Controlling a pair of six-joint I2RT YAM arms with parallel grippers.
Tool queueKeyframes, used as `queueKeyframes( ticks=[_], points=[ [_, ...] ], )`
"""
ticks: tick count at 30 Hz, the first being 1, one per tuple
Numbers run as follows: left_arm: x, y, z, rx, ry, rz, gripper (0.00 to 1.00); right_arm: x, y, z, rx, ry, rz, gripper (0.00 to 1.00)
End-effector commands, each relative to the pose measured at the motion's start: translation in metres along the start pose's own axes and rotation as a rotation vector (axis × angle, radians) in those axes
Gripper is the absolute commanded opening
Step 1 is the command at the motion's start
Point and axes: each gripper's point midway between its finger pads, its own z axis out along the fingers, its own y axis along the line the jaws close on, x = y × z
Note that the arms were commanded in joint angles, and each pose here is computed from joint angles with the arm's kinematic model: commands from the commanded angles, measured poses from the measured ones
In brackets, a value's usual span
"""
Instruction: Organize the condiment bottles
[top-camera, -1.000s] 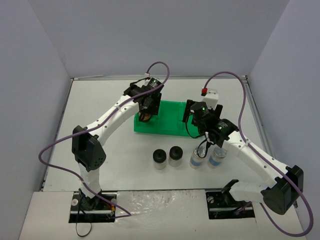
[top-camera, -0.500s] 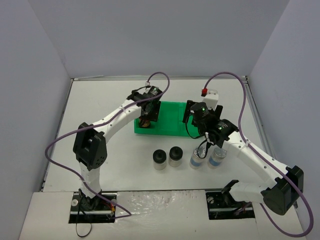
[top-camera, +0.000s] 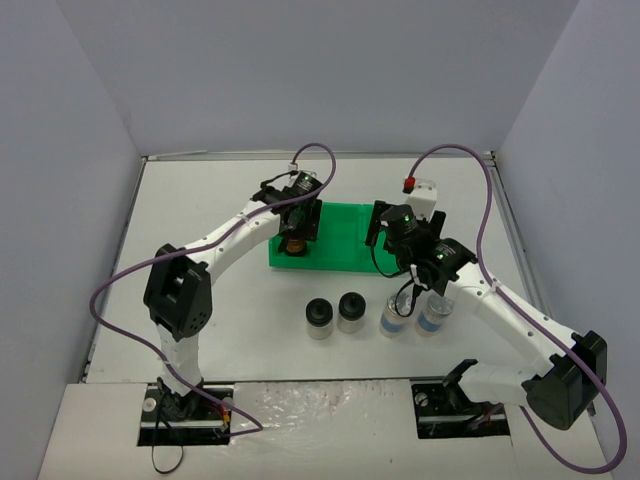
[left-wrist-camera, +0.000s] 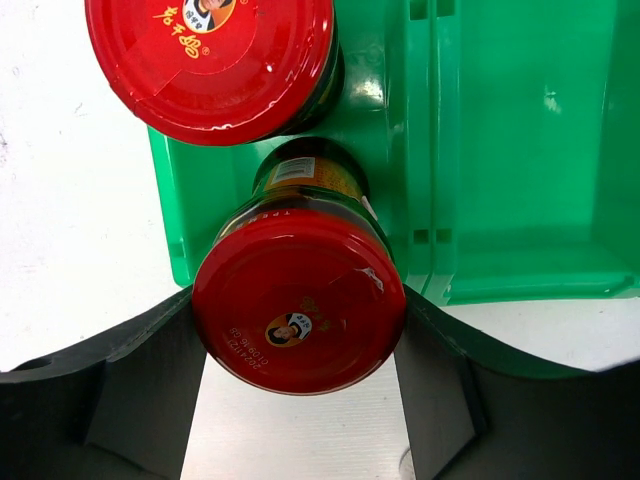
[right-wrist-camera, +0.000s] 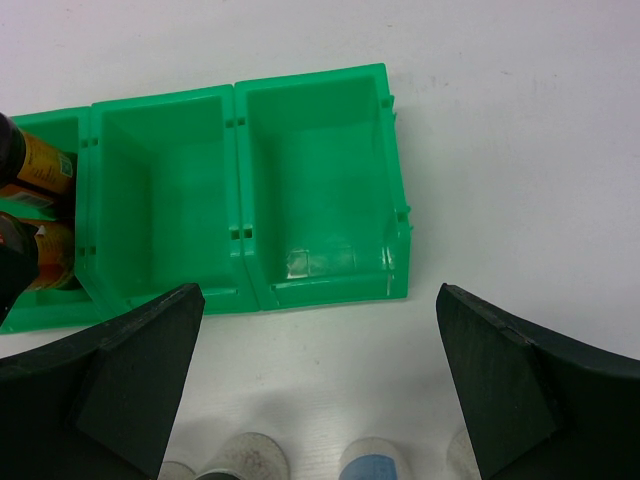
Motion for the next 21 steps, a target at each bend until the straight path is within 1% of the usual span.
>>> queueKeyframes(
  ticks=[1, 2, 3, 4, 7, 9, 14, 21],
  points=[
    [-0.023, -0.004, -0.025, 0.048, -0.068, -0.072, 0.06, -0.011, -0.001, -0.005, 0.011, -0.047, 0.036, 1.0],
    [-0.022, -0.003, -0.026, 0.044, -0.065, -0.074, 0.09, -0.011, -0.001, -0.005, 0.011, -0.047, 0.035, 1.0],
    [-0.021, -0.003, -0.027, 0.042, -0.064, -0.073, 0.15, -0.01, -0.001, -0.004, 0.011, -0.045, 0.035, 1.0],
    [-0.021, -0.002, -0.027, 0.039, -0.064, -0.073, 0.26, -0.009, -0.001, -0.004, 0.011, -0.043, 0.034, 1.0],
    [-0.02, 0.001, -0.03, 0.029, -0.064, -0.073, 0.36, -0.01, 0.0, -0.003, 0.01, -0.041, 0.036, 1.0],
    [-0.02, 0.003, -0.03, 0.021, -0.064, -0.072, 0.45, -0.009, 0.001, -0.002, 0.01, -0.037, 0.034, 1.0],
    [-0.018, 0.007, -0.031, 0.002, -0.064, -0.073, 0.59, -0.01, 0.003, -0.002, 0.007, -0.037, 0.027, 1.0],
    [-0.019, 0.012, -0.033, -0.022, -0.073, -0.069, 0.73, -0.009, 0.006, 0.0, 0.001, -0.029, 0.016, 1.0]
  ],
)
